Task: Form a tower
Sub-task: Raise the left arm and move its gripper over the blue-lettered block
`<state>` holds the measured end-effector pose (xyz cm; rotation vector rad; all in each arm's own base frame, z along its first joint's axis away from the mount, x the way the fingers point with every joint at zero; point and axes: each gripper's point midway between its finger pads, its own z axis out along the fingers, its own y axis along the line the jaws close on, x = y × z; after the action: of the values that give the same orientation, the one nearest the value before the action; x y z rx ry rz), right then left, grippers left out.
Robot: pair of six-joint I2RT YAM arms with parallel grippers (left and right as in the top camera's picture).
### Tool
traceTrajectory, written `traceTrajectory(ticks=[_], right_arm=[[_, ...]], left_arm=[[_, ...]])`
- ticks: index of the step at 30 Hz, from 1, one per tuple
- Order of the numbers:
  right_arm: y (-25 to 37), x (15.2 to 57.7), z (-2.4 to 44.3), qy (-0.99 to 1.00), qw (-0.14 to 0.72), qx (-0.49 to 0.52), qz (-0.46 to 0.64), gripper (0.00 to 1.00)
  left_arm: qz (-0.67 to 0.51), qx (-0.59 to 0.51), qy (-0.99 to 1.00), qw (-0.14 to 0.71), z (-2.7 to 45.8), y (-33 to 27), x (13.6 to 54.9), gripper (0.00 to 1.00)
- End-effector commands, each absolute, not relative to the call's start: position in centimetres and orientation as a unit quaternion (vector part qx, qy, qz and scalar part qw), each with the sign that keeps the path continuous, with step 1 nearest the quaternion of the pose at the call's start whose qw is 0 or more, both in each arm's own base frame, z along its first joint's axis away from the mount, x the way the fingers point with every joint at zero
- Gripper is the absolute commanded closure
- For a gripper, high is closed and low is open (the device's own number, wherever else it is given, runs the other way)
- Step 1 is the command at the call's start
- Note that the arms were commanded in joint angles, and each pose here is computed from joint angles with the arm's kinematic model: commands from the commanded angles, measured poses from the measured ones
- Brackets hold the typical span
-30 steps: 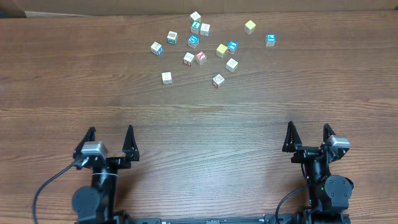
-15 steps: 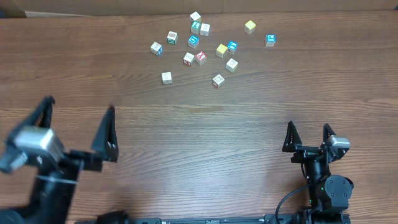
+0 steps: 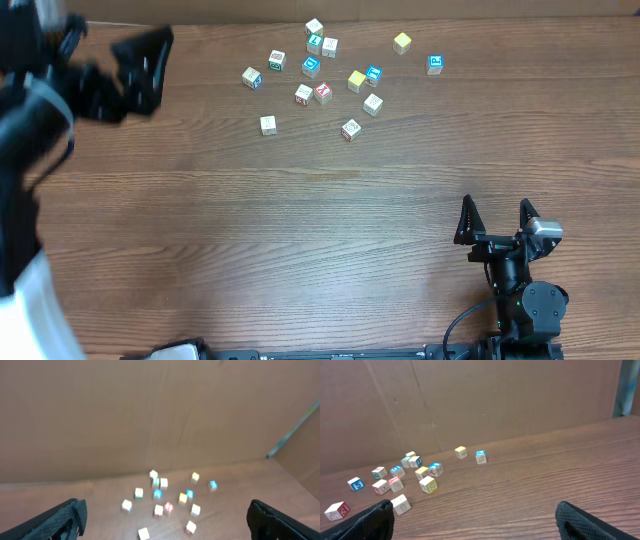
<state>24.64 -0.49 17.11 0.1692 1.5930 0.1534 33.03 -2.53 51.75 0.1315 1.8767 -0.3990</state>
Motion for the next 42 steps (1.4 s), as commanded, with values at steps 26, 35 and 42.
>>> traceTrajectory(ticks=[26,35,42], right_arm=[[-0.3,24.6,17.0,0.712,0.695,0.071,0.071,0.0],[-0.3,24.6,17.0,0.712,0.695,0.071,0.071,0.0],[-0.3,24.6,17.0,0.712,0.695,0.071,0.071,0.0]], left_arm=[[-0.154,0.04,0.922,0.352,28.3,-11.5,52.8,0.94],[-0.122,0.081,0.945,0.291,18.9,-18.0,54.6,0.79],[-0.102,0.083,0.948,0.29,14.6,-19.4,56.5,0.59]])
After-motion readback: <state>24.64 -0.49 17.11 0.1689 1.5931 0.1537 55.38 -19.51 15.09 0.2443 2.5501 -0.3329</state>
